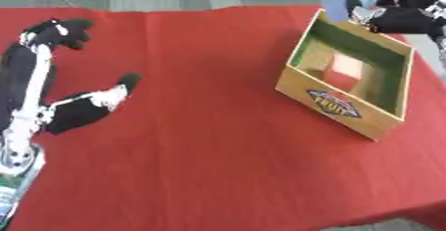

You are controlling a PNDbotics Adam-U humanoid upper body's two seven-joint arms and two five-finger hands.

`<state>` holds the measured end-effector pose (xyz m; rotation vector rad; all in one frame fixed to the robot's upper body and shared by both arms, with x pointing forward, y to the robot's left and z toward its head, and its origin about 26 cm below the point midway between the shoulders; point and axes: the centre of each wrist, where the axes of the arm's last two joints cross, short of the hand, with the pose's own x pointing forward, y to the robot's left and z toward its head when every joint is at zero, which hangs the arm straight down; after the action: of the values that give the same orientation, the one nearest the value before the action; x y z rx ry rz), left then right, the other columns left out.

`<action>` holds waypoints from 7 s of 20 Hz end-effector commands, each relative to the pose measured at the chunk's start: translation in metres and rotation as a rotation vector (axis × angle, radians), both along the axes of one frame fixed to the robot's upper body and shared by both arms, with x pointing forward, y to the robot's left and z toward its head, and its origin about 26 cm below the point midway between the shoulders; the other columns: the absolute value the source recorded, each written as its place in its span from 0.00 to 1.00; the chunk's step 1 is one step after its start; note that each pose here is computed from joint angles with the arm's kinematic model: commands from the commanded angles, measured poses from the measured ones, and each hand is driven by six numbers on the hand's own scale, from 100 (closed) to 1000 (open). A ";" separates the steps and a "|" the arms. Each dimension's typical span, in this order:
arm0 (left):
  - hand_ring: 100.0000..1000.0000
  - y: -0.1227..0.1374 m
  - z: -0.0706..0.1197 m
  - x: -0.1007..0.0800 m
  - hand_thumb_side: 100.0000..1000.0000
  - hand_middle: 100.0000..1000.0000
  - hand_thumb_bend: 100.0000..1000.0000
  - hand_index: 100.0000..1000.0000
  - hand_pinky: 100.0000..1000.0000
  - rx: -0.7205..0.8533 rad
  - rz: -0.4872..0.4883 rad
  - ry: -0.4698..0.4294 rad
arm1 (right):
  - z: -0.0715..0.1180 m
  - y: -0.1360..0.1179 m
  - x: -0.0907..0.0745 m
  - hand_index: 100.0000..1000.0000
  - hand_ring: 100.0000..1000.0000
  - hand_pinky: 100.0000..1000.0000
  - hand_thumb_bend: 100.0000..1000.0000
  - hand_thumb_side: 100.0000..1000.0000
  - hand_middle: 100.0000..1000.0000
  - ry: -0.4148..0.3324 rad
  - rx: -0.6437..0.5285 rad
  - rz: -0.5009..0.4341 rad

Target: Pick up the objects with one hand, pass them to the other hand, and then place them into the box on the other side of the table.

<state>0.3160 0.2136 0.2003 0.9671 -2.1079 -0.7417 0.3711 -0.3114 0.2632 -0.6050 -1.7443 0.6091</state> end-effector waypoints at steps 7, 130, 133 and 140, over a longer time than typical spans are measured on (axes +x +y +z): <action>0.57 0.009 0.013 -0.005 0.49 0.57 0.47 0.78 0.76 -0.031 0.034 -0.052 | -0.019 -0.046 0.010 0.64 0.75 0.86 0.00 0.16 0.40 0.040 -0.024 -0.178; 0.72 0.106 0.097 0.042 0.43 0.70 0.63 0.81 0.81 0.099 0.398 0.394 | 0.008 -0.015 -0.013 0.92 0.85 0.91 0.00 0.54 0.74 -0.234 0.421 0.084; 0.73 0.117 0.093 0.054 0.42 0.71 0.67 0.81 0.80 0.122 0.466 0.460 | 0.007 -0.015 -0.012 0.92 0.85 0.91 0.00 0.54 0.74 -0.230 0.415 0.082; 0.76 0.134 0.086 0.069 0.57 0.73 0.78 0.82 0.82 0.184 0.530 0.575 | 0.004 -0.017 -0.010 0.92 0.85 0.91 0.00 0.54 0.74 -0.222 0.404 0.065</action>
<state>0.3865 0.3407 0.2728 1.1358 -1.2409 -0.8149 0.3635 -0.3226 0.2545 -0.2956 -2.0066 0.2036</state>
